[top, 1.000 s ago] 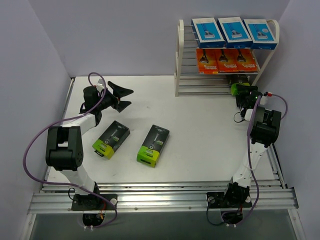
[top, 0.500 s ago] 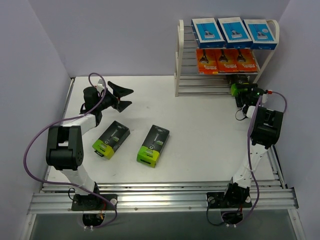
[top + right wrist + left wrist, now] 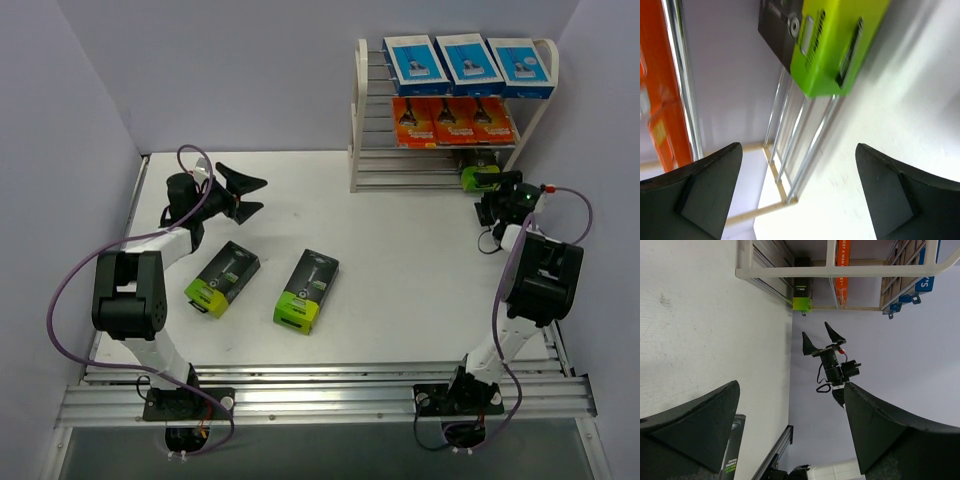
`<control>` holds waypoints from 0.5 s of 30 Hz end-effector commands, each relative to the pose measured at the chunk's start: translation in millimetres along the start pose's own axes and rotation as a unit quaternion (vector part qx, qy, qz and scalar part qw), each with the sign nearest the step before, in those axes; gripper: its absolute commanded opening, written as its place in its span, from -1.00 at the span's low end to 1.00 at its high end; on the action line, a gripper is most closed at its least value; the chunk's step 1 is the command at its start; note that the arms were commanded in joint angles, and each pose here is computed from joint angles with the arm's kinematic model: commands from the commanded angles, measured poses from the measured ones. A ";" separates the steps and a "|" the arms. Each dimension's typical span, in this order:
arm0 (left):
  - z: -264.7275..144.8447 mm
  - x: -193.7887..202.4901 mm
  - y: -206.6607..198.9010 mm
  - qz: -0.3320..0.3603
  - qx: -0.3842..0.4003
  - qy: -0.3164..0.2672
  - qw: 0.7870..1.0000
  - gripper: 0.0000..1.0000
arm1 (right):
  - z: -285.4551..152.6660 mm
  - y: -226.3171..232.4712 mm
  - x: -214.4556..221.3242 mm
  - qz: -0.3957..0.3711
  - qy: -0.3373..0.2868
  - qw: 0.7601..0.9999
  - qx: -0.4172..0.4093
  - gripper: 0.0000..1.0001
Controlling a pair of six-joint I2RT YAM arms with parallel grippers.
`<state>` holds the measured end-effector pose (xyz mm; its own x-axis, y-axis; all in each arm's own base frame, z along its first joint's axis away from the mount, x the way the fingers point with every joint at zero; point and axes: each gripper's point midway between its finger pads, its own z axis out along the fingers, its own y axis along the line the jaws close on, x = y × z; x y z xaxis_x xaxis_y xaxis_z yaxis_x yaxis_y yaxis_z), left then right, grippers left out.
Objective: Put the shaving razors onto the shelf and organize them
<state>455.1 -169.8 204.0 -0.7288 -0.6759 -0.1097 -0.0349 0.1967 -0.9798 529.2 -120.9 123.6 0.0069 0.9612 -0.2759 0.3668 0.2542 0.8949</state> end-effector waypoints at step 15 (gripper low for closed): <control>-6.4 -15.2 -5.3 0.100 -0.062 -0.025 0.993 0.88 | -173.3 -13.2 195.3 -0.189 0.173 0.966 -0.031 0.76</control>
<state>456.6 -160.2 193.6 -0.7161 -0.6649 -0.2125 -0.0403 0.3433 -0.9384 391.0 55.8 122.2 -0.3729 0.8331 -0.4086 0.2686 0.5184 0.8119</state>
